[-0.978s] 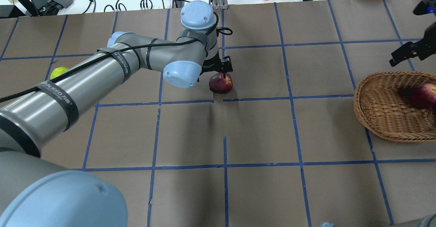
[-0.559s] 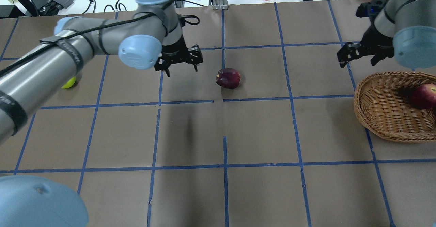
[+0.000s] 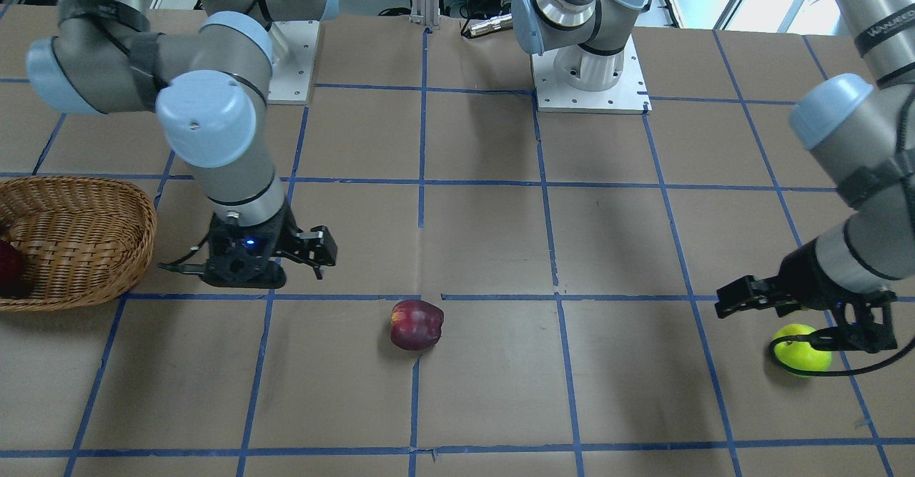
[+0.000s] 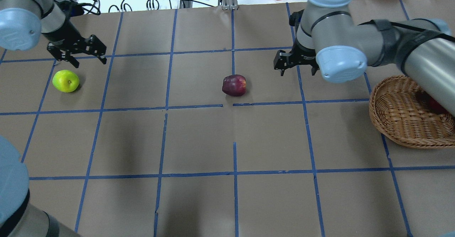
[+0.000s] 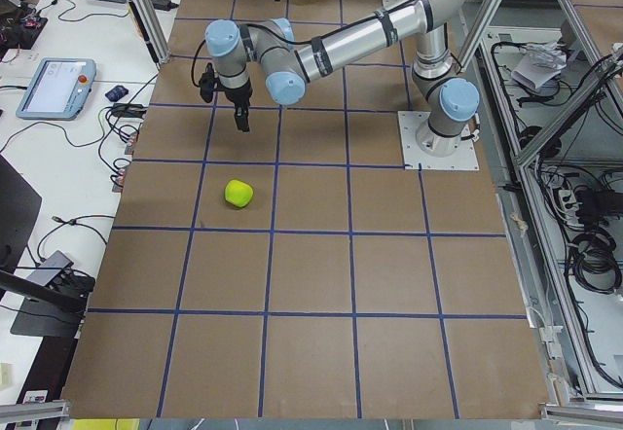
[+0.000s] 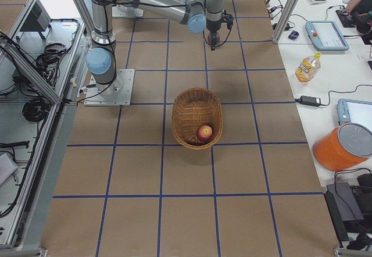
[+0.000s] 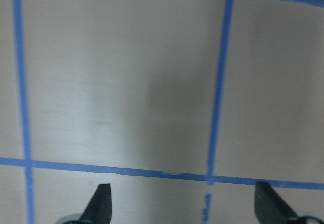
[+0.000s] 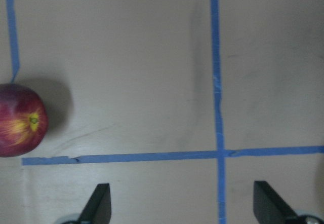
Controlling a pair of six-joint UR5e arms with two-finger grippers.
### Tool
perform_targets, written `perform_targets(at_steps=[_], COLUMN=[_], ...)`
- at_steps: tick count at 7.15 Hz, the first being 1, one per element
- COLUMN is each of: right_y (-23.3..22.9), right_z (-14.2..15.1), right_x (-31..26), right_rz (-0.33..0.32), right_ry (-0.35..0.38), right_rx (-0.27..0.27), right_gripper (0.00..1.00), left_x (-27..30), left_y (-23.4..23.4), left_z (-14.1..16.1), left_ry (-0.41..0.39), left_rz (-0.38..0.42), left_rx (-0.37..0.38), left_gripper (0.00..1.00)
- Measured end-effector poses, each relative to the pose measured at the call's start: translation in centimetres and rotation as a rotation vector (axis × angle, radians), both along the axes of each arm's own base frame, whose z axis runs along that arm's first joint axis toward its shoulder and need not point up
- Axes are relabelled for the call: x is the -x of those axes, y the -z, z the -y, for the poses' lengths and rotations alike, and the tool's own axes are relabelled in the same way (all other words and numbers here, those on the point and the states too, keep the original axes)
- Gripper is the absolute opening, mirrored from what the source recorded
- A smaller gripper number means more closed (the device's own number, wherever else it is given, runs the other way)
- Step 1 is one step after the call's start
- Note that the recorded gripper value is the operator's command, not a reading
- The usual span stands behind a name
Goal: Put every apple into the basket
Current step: 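Grasp dark red apple with right gripper while left grasps green apple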
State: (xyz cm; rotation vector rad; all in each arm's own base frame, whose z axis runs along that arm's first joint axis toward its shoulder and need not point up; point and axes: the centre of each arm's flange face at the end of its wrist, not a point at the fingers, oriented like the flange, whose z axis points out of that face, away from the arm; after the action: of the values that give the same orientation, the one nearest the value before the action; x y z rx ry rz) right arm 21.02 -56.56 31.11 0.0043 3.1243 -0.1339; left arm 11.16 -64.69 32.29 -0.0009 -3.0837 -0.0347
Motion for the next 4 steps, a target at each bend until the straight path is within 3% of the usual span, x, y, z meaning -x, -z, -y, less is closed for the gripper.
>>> perform_targets(at_steps=[2, 4], right_y=[2.3, 5.1], right_z=[0.0, 0.1], right_x=[-8.2, -13.3], right_rz=[0.056, 0.080], right_ry=[-0.037, -0.027], right_rx=[0.022, 0.045], right_gripper=[1.00, 1.00], left_x=[-6.5, -11.4], left_y=[1.5, 3.9], left_z=[2.4, 3.7], left_ry=[0.169, 0.254], left_rz=[0.016, 0.008], left_rx=[0.041, 0.046], left_gripper=[1.00, 1.00])
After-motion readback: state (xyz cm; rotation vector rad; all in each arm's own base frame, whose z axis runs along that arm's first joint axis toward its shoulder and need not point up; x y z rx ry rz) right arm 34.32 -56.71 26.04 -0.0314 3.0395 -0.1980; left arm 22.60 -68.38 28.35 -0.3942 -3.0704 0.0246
